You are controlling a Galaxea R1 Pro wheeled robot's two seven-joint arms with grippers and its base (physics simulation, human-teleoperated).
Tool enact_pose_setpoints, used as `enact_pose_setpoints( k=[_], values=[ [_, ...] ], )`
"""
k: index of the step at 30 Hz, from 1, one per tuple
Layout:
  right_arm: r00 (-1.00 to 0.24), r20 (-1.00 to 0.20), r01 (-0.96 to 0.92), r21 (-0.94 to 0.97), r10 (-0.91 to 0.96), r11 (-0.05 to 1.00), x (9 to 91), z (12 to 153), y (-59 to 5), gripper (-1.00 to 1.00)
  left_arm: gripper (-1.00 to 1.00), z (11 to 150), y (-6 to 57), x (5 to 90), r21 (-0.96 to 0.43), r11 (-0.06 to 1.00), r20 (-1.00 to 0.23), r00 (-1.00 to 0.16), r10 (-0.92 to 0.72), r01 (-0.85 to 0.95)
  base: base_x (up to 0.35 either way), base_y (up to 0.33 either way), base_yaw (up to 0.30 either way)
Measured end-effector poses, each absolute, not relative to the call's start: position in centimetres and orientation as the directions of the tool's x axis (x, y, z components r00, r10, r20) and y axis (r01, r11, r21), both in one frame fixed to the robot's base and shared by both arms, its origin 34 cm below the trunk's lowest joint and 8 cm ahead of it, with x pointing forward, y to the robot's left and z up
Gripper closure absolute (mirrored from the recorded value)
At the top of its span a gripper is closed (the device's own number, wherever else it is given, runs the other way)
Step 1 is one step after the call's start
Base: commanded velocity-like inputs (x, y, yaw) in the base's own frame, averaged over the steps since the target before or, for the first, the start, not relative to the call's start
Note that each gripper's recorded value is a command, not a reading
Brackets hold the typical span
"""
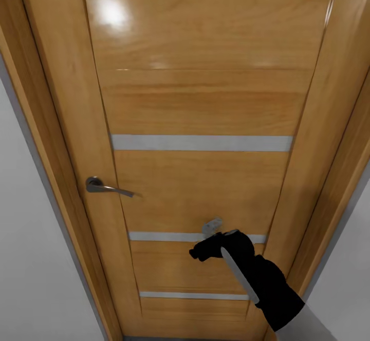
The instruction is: Move the two storage containers from the living room to the garage. In the garage, place one container on the floor and stack the other container on top of it (either order is fine).
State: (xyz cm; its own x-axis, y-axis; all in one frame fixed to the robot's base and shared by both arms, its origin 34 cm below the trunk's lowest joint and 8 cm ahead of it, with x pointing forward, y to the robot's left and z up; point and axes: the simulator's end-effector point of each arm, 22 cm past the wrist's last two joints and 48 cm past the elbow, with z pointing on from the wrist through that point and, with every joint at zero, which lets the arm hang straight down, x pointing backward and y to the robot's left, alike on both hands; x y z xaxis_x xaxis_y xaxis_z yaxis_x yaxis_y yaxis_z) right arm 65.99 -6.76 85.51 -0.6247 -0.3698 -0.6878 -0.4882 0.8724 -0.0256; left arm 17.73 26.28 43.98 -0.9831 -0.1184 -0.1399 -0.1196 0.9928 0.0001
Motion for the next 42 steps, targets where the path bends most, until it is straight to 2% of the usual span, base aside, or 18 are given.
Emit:
enact_pose_setpoints(
  k=[6,17,24,33,42],
  values=[
    [-0.540,-0.766,-0.499,-0.042,-0.349,0.865,66.3,90.2,-4.6,-1.00,-1.00,44.0,26.3,17.7,0.000,0.993,-0.140,-0.983,-0.118,-0.120,0.000,0.000,0.000],
    [-0.516,-0.791,-0.452,-0.074,-0.328,0.889,66.8,91.9,-3.1,-1.00,-1.00,44.0,26.3,17.8,0.000,0.993,-0.142,-0.983,-0.118,-0.120,0.000,0.000,0.000],
    [-0.519,-0.790,-0.417,-0.099,-0.326,0.904,67.2,92.0,-3.1,-1.00,-1.00,44.0,26.3,17.8,0.000,0.993,-0.142,-0.983,-0.118,-0.120,0.000,0.000,0.000],
    [-0.553,-0.730,-0.352,-0.233,-0.402,0.906,70.9,89.4,-5.1,-1.00,-1.00,44.0,26.3,17.8,0.000,0.993,-0.141,-0.983,-0.118,-0.120,0.000,0.000,0.000],
    [-0.563,-0.724,-0.349,-0.230,-0.399,0.909,72.5,87.8,-4.9,-1.00,-1.00,44.0,26.3,17.8,0.000,0.993,-0.141,-0.983,-0.118,-0.120,0.000,0.000,0.000]
  ],
)
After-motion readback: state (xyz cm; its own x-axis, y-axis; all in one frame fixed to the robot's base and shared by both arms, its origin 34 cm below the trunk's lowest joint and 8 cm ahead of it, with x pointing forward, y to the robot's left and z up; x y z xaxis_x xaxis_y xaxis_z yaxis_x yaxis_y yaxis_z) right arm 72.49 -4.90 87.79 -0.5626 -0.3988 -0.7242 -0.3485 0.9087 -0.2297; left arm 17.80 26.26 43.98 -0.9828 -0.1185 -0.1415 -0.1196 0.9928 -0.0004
